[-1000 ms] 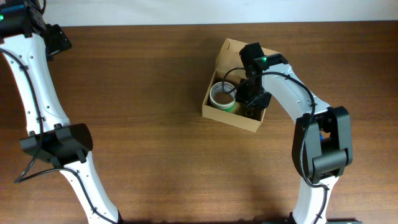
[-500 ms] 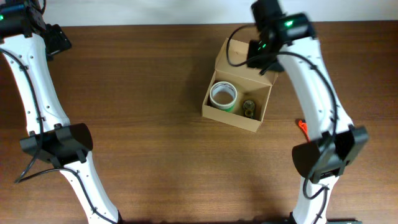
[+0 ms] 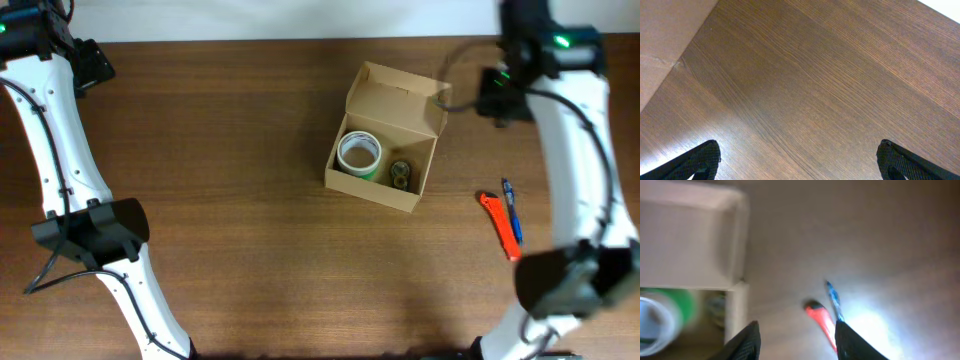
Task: Pack container
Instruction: 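Move the right gripper over the red box cutter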
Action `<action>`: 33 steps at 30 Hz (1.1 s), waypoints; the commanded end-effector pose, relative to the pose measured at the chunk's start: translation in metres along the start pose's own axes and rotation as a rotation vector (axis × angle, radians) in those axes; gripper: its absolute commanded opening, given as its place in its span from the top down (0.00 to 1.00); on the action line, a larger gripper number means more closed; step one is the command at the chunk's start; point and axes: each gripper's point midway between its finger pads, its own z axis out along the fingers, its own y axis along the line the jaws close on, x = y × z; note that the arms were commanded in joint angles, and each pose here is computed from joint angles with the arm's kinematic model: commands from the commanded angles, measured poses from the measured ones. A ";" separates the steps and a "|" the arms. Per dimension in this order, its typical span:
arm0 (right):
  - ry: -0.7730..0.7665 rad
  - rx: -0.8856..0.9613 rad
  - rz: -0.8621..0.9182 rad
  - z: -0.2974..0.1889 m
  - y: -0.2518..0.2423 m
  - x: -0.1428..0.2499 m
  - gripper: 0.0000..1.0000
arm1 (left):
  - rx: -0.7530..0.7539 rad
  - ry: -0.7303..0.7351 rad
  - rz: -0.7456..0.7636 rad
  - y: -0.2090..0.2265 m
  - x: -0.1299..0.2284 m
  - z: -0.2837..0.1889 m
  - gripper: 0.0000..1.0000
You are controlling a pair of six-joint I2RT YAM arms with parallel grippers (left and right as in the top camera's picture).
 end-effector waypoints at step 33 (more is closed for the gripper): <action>0.413 -0.185 -0.489 0.141 -0.045 0.166 0.21 | 0.000 0.010 0.006 0.001 0.001 0.004 0.00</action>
